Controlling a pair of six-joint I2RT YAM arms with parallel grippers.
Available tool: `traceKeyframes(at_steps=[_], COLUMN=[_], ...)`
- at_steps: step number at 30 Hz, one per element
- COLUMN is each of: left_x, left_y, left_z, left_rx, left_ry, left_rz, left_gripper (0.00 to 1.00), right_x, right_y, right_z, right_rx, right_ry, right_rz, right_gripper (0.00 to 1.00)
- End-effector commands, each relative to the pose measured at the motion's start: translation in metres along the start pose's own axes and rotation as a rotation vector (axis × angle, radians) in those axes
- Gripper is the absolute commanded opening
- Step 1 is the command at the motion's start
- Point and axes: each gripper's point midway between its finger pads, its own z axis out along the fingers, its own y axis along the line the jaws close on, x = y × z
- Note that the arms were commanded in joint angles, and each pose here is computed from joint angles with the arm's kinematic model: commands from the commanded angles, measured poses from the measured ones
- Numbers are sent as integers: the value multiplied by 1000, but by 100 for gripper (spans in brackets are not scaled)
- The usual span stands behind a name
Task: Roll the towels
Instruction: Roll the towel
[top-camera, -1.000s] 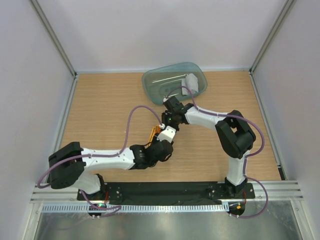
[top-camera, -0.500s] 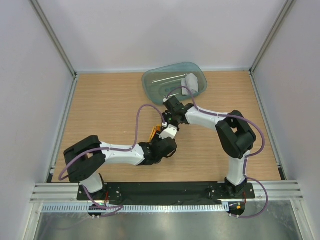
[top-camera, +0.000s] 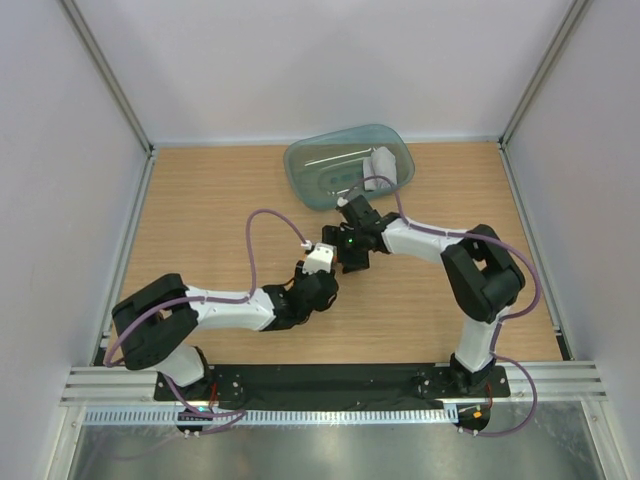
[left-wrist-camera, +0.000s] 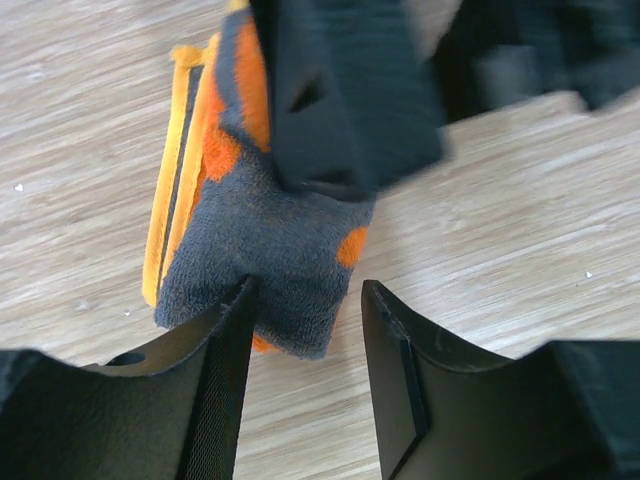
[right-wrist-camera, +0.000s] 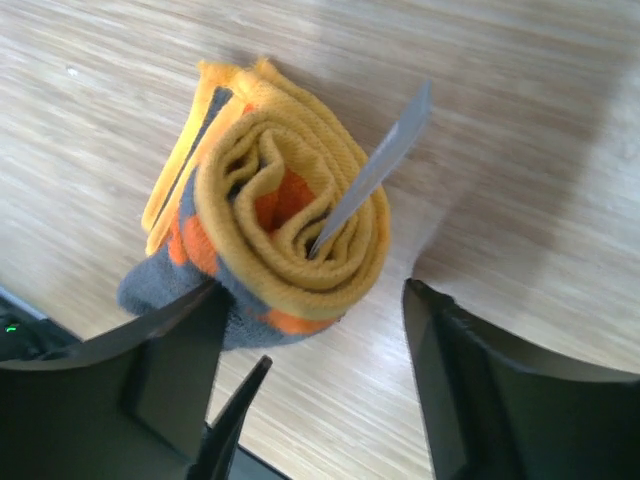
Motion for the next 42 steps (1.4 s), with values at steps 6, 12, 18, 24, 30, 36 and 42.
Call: traceKeyframes(at_steps=[6, 12, 18, 24, 30, 36, 42], left_x=[0, -5, -9, -9, -16, -51, -80], left_y=[14, 22, 32, 33, 34, 55, 66], left_z=[-7, -5, -3, -2, -9, -22, -4], left_rx=[65, 112, 133, 166, 193, 143, 92], left_ry=[36, 51, 56, 74, 84, 31, 52], left_rz=[-152, -241, -311, -355, -385, -320, -197], left_gripper=[47, 46, 46, 45, 45, 47, 50], right_x=[-22, -8, -2, -6, -9, -8, -5], right_y=[29, 28, 24, 25, 14, -2, -5], right_z=[-41, -32, -22, -11, 15, 33, 36], right_rx=[-228, -324, -378, -380, -326, -196, -158], right_ry=[-195, -237, -282, -329, -332, -279, -245], right_rz=[67, 149, 242, 289, 347, 334, 296], right_gripper=[81, 81, 81, 81, 63, 32, 29])
